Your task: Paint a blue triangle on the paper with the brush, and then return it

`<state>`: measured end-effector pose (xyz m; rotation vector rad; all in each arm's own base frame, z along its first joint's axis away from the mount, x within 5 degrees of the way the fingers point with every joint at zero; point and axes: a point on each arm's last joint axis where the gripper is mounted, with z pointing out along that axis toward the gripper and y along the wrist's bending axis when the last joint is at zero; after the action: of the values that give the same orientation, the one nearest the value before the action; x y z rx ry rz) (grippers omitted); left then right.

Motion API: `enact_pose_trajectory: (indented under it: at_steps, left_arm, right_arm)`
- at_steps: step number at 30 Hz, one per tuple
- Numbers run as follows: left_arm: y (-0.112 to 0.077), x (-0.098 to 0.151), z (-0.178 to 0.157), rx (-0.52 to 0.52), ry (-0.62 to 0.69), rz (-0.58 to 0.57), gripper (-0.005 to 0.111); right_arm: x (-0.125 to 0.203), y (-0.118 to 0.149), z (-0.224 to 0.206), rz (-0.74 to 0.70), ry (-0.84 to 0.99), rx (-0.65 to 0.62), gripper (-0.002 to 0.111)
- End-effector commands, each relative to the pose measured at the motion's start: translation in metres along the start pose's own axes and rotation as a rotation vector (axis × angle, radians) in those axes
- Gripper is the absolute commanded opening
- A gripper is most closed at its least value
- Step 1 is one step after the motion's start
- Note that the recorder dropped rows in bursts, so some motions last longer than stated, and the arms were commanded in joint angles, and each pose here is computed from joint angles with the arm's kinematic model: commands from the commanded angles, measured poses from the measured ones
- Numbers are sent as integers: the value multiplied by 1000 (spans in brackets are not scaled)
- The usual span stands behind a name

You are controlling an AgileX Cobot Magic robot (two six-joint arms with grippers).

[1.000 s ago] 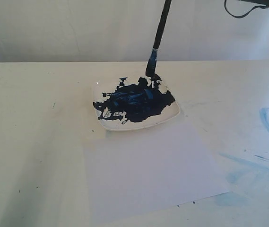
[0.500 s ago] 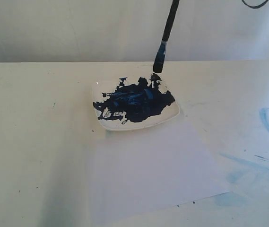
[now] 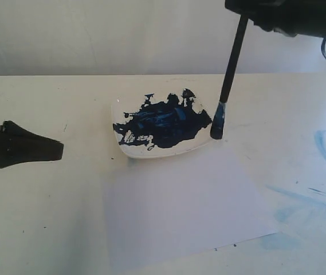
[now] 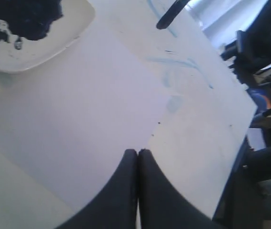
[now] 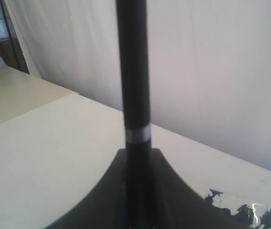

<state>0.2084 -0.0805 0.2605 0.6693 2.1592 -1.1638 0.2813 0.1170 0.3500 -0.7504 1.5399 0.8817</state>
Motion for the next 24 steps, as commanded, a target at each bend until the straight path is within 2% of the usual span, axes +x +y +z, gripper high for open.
enact_pose_trajectory:
  at_steps: [1, 6, 10, 13, 16, 24]
  left_arm:
    - [13, -3, 19, 132, -42, -10, 0]
    - [23, 13, 60, 145, 89, -36, 0]
    - [31, 28, 90, 96, 174, -42, 0]
    - [34, 30, 102, 137, 143, -17, 0]
    - [39, 30, 109, 163, 95, -42, 0]
    - [59, 50, 124, 144, 164, -86, 0]
  right_arm:
    - [6, 11, -13, -16, 2, 32, 0]
    - [16, 17, -16, 2, 22, 34, 0]
    - [21, 26, -7, -7, 43, 13, 0]
    - [23, 35, 0, -35, 57, -8, 0]
    - [31, 41, 11, -22, 86, -41, 0]
    - [44, 46, 40, -47, 139, -89, 0]
